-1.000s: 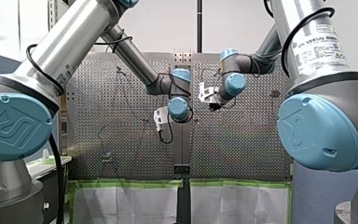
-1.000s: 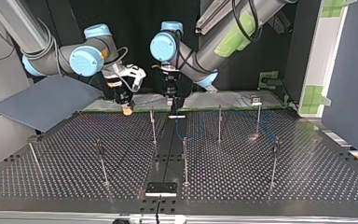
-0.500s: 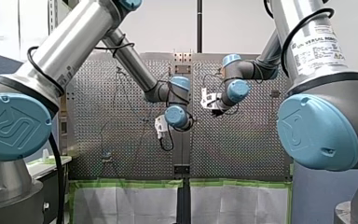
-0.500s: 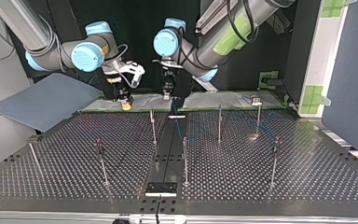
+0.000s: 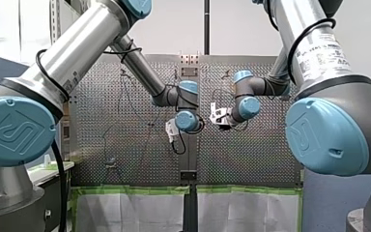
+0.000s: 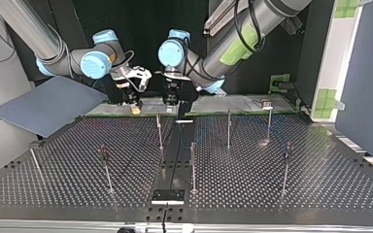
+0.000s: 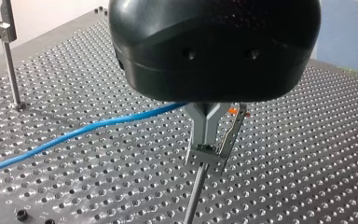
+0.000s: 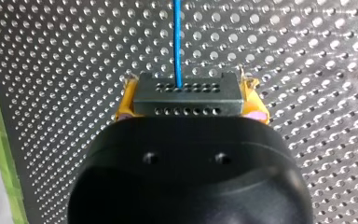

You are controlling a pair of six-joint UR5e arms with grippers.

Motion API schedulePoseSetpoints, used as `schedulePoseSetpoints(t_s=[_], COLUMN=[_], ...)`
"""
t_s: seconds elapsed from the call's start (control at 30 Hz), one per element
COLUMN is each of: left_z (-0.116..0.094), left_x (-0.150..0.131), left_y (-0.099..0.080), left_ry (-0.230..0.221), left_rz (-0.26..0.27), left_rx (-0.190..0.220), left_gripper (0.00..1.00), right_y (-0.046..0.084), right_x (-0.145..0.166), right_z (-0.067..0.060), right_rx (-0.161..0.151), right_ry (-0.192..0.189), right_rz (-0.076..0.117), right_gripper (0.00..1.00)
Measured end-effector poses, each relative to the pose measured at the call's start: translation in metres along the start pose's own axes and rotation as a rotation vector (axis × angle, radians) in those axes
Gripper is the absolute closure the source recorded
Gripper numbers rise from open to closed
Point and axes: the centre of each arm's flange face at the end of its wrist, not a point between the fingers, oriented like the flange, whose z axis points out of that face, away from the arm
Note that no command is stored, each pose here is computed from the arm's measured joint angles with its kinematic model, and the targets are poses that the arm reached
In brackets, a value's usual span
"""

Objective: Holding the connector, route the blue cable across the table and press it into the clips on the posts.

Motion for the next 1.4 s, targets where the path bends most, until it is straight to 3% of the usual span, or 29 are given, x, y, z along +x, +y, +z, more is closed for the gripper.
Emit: schedulePoseSetpoints(t_s=[0.23,0.5,0.97,1.17,1.4], left_z=[0.006,0.021,0.041,0.058,0.084], left_x=[0.000,0.018,0.004,0.013,-0.004], left_y=[0.009,0.017,0.010,0.024,0.043], left_ry=[0.006,0.028,0.008,0.020,0.003], left_rz=[0.004,0.012,0.003,0.005,-0.004], left_rx=[-0.011,0.001,0.014,0.014,0.006], left_gripper=[1.00,1.00,1.00,1.00,1.00], right_y=[0.010,0.016,0.034,0.041,0.050], right_x=[-0.001,0.003,-0.001,0.004,0.006], right_z=[0.002,0.008,0.016,0.020,0.026], right_rx=[-0.016,-0.005,-0.023,-0.032,-0.042], right_ry=[0.005,0.049,0.052,0.064,0.074], right_rz=[0.018,0.031,0.044,0.046,0.048], right_gripper=[1.00,1.00,1.00,1.00,1.00])
